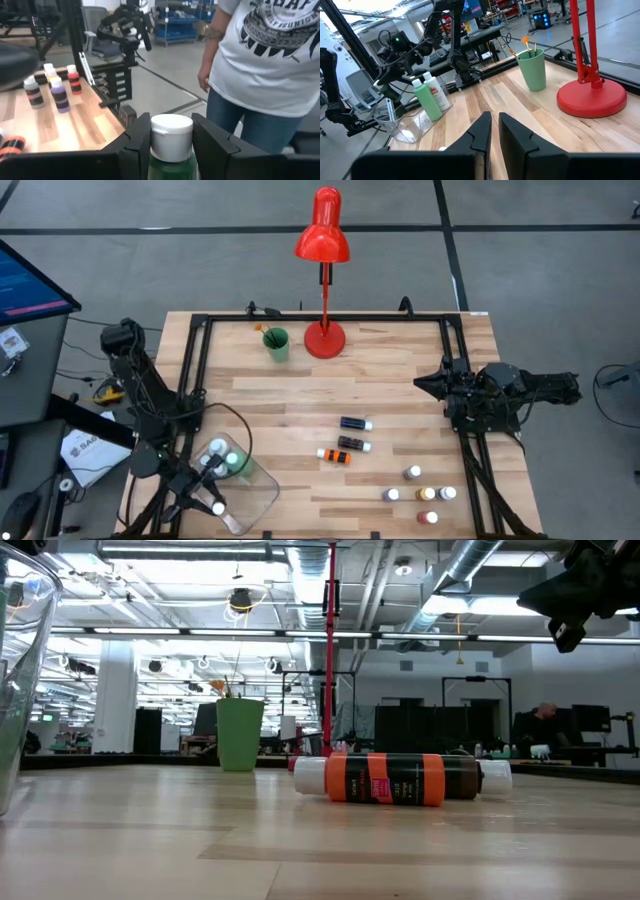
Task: Pick & Place Paint Supplies
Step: Put the green coloring bottle into the transparent bin
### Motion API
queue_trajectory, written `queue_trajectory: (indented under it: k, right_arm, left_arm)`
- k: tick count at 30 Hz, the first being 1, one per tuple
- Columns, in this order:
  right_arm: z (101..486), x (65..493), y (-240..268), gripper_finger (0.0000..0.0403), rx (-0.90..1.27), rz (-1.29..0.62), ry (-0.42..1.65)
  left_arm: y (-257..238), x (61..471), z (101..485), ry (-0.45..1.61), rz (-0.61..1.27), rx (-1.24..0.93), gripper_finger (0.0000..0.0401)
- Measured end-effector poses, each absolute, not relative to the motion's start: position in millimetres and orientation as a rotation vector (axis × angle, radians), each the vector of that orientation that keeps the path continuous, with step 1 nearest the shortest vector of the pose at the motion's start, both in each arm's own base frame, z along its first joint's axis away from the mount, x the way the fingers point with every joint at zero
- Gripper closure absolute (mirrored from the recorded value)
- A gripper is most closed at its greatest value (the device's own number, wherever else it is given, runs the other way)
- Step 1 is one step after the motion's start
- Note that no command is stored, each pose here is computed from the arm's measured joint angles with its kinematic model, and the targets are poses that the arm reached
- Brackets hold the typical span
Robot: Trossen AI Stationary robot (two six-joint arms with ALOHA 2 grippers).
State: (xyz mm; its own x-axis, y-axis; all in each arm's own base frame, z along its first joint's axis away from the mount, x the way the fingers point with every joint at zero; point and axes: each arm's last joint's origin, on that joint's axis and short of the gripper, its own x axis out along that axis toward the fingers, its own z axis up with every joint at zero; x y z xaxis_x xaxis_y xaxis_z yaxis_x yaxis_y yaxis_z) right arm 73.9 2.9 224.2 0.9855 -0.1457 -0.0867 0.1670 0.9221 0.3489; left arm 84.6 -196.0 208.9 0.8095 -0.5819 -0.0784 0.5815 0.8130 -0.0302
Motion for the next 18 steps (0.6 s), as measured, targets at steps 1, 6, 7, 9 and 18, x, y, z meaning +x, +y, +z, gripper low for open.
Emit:
queue_trajectory:
  k: [1, 6, 7, 9, 18]
  right_arm:
    - [224.2, 73.9, 2.9, 0.0371, 0.363, -0.160, 0.060]
    - [224.2, 73.9, 2.9, 0.0370, 0.364, -0.161, 0.059]
    - [224.2, 73.9, 2.9, 0.0370, 0.364, -0.161, 0.060]
    - [224.2, 73.9, 2.9, 0.0371, 0.363, -0.160, 0.060]
    - [224.2, 73.9, 2.9, 0.0370, 0.364, -0.160, 0.059]
  left_arm:
    - [-195.4, 83.5, 206.3, 0.090, -0.630, 0.005, 0.0297]
    - [-190.6, 80.9, 193.6, 0.107, -0.649, 0.069, 0.0297]
    - [-189.5, 80.5, 191.3, 0.112, -0.648, 0.076, 0.0297]
    - [-187.1, 79.7, 186.3, 0.121, -0.647, 0.089, 0.0297]
    - [-181.7, 69.7, 169.8, 0.153, -0.689, 0.139, 0.0297]
